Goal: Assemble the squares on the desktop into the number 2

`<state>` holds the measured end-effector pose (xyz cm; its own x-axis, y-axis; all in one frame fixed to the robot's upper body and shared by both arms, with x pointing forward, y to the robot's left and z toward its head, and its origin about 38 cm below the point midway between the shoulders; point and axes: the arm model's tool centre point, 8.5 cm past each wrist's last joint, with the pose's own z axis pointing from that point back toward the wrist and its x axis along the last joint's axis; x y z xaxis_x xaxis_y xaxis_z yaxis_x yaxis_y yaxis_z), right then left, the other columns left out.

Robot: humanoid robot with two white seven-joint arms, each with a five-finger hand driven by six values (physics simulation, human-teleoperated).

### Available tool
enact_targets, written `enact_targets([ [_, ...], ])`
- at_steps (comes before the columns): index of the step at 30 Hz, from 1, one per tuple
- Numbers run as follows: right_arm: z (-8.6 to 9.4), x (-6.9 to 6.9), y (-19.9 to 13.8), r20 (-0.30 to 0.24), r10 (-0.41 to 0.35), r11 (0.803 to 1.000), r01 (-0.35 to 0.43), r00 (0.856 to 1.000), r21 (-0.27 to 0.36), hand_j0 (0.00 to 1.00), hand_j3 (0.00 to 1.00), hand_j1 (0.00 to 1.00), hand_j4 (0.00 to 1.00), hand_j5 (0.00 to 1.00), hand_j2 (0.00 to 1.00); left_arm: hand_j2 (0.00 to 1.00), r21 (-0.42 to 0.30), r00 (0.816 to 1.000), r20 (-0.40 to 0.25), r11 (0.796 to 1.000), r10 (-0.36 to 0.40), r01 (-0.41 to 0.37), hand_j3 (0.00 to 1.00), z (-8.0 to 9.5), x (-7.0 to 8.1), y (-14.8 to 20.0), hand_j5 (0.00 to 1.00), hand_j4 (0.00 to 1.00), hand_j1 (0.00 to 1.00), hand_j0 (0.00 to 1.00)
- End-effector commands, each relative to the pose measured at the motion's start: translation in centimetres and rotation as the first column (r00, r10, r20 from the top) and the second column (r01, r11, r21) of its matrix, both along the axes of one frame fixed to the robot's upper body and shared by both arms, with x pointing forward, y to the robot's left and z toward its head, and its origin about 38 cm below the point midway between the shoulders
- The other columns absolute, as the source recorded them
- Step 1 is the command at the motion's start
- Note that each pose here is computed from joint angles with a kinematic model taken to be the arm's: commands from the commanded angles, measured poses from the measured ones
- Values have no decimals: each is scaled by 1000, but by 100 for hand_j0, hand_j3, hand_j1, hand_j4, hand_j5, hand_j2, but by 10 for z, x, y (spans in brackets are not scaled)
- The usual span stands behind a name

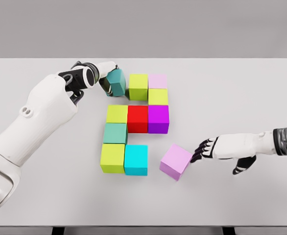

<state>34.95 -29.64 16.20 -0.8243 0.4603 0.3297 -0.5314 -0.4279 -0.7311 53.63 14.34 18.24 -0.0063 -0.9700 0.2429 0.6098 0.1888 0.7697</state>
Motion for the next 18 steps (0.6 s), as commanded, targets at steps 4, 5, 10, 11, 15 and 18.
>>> enact_targets([
  [4,-3,7,-4,-6,-30,1000,30,1000,5,100,100,100,100,100,100,49,-10,1000,0,1000,-15,15,49,0,-1,-10,49,49,49,49],
  [5,-3,8,-5,-6,-34,999,34,999,3,100,100,100,100,100,100,49,-9,1000,2,1000,-15,15,49,0,-1,-10,49,49,49,49],
  [10,-2,18,3,5,-35,999,35,999,23,100,100,100,100,100,100,49,-8,1000,-4,1000,-11,11,49,-2,0,-10,49,49,49,49],
  [11,-3,18,3,4,-36,999,36,999,25,100,100,100,100,100,100,49,-8,1000,-3,1000,-12,12,49,-2,-1,-11,49,49,49,49],
  [15,-3,18,6,4,-29,999,29,1000,31,100,100,100,100,100,100,51,-8,1000,-6,1000,-12,12,51,-3,-1,-10,51,51,51,51],
  [18,-3,20,17,9,-14,999,13,1000,49,100,100,100,100,100,100,59,-8,1000,-6,1000,-12,12,59,-3,-1,-10,59,59,59,59],
])
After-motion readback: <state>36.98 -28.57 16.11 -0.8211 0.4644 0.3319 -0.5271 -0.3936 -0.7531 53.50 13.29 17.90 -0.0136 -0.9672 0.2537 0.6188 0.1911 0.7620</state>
